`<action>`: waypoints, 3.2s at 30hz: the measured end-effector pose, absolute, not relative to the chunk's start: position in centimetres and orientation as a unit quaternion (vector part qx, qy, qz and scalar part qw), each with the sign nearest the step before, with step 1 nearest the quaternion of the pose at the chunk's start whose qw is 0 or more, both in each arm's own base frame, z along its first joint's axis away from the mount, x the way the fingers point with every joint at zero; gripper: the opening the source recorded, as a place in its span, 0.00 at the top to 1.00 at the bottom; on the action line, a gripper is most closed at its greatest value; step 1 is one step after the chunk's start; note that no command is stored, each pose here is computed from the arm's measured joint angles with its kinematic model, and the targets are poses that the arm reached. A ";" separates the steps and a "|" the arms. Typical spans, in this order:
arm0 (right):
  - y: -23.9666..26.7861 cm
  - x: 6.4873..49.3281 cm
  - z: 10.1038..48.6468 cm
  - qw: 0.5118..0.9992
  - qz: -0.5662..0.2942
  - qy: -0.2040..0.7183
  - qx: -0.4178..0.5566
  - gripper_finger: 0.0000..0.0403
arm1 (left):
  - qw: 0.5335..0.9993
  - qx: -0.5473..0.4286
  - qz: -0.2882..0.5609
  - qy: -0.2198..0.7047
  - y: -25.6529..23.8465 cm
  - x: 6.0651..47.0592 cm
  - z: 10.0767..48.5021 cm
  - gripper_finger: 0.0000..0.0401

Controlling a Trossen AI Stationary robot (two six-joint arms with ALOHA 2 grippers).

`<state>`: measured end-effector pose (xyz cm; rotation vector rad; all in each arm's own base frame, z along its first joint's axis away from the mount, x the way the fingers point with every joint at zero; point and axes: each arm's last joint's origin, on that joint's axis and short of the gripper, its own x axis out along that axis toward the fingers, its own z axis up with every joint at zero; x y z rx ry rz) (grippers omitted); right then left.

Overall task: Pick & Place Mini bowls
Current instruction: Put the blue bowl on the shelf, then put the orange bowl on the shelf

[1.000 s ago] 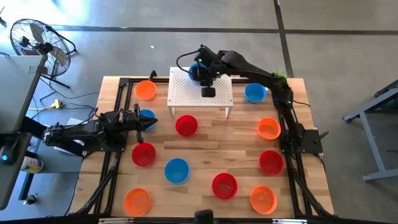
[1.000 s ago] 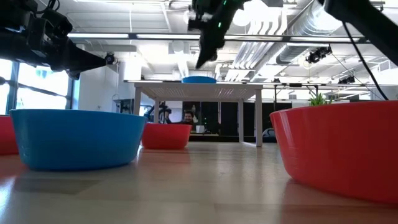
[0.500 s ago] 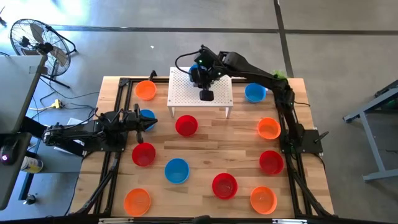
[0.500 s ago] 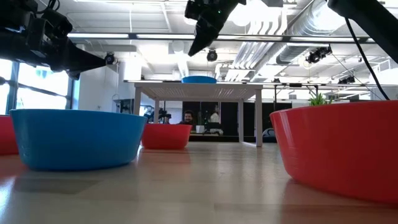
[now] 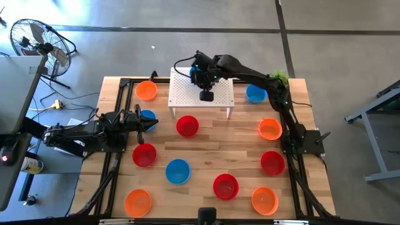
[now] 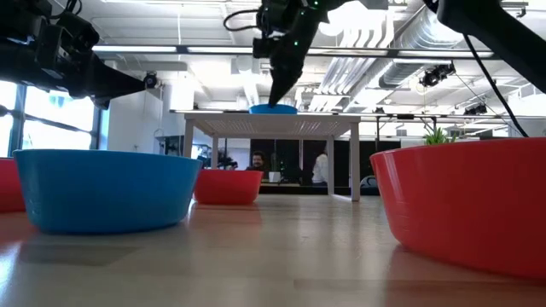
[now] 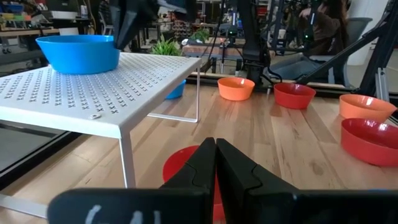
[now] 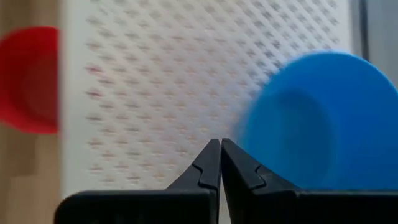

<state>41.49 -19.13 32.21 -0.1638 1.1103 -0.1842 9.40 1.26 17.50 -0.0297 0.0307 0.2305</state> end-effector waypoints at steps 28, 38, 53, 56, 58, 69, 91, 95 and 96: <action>-13.5 43.4 34.1 0.887 0.033 0.454 -0.080 1.00 | 0.995 -0.030 0.096 0.017 1.2 9.5 17.4 0.98; -9.7 45.8 34.6 0.918 0.053 0.380 -0.100 1.00 | 0.995 -0.028 0.096 0.018 1.2 9.5 17.4 0.98; -2.8 36.9 29.5 0.985 -0.045 0.146 -0.086 1.00 | 0.995 -0.030 0.090 0.017 1.1 9.5 17.4 0.98; -1.1 32.2 29.5 0.987 -0.088 0.113 -0.076 1.00 | 0.994 -0.026 0.105 0.012 1.2 9.5 17.5 0.98; 0.0 29.1 29.1 0.987 -0.108 0.099 -0.063 1.00 | 0.994 -0.022 0.107 0.012 1.2 9.5 17.5 0.98; 1.6 18.0 25.3 0.990 -0.140 -0.011 -0.027 1.00 | 0.992 -0.027 0.116 0.028 1.3 9.7 17.2 0.98; 1.3 15.7 22.1 0.988 -0.136 -0.012 -0.075 1.00 | 0.979 -0.048 0.131 0.149 1.5 11.4 18.8 0.98; 1.3 15.7 22.1 0.987 -0.136 -0.013 -0.090 1.00 | 0.975 -0.050 0.113 0.185 1.4 12.1 19.2 0.98; 1.3 15.7 22.2 0.986 -0.136 -0.014 -0.090 1.00 | 0.974 -0.050 0.106 0.193 1.4 12.4 19.2 0.98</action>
